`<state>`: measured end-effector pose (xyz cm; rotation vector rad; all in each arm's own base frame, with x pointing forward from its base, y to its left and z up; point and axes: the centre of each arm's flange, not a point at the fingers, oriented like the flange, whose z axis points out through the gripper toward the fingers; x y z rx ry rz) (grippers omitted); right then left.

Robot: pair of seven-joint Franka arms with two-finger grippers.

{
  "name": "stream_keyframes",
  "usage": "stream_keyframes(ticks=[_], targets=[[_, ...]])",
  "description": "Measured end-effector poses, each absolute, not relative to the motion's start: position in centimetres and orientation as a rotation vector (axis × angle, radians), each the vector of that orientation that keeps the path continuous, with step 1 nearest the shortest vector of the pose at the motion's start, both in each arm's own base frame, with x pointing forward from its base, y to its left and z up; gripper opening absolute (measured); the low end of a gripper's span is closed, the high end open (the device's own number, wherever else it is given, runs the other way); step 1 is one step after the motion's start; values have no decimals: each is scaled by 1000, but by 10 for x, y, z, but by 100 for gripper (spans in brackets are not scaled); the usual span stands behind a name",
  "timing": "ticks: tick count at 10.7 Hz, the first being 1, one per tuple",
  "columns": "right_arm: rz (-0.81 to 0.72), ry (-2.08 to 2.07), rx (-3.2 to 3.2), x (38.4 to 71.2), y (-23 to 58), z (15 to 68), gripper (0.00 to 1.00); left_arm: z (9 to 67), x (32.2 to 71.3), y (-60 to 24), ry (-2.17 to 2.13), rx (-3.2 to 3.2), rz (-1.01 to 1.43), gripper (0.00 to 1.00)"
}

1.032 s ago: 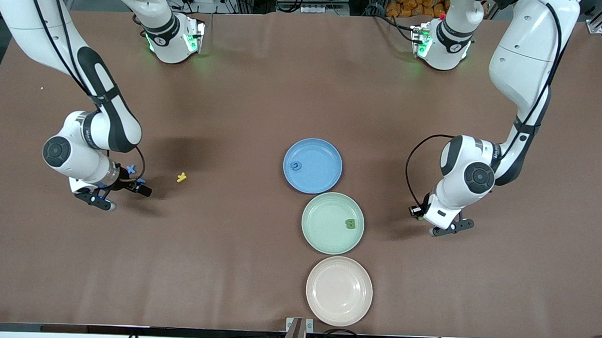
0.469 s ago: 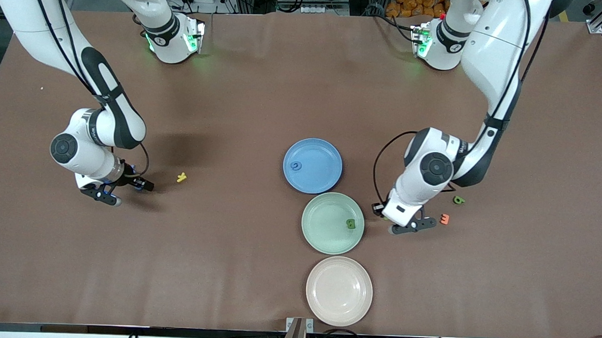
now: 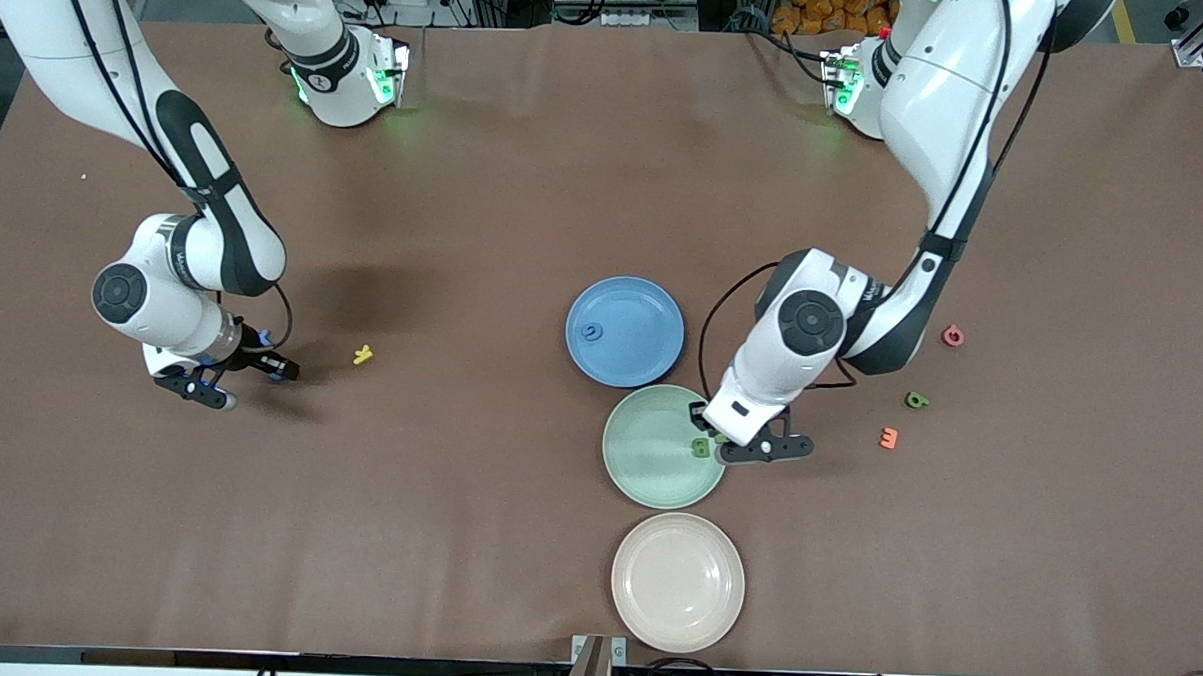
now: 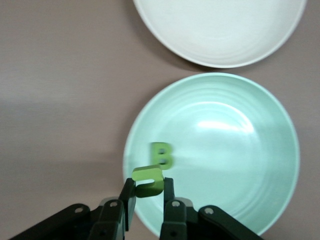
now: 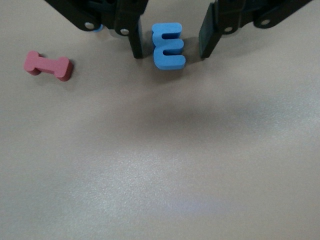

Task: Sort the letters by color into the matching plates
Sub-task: 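Place green n on the green plate while the right gripper lifts blue m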

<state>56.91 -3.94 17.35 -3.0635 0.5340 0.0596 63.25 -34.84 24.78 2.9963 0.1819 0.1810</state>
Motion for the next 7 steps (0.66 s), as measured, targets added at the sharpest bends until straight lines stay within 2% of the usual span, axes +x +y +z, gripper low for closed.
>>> stream_keyframes(ticks=[2, 3, 4, 5, 7], targets=[[58, 534, -3063, 568, -42, 175, 47, 236, 635, -363, 176, 2989, 178, 26], [57, 532, -3064, 567, -43, 176, 47, 230, 637, -365, 176, 2988, 174, 26], [58, 529, -3064, 567, -43, 176, 40, 226, 638, -368, 186, 2986, 171, 26], [60, 528, -3064, 567, -43, 175, 39, 227, 637, -372, 210, 2981, 172, 30], [50, 526, -3064, 566, -42, 175, 35, 231, 640, -372, 228, 2974, 184, 56]])
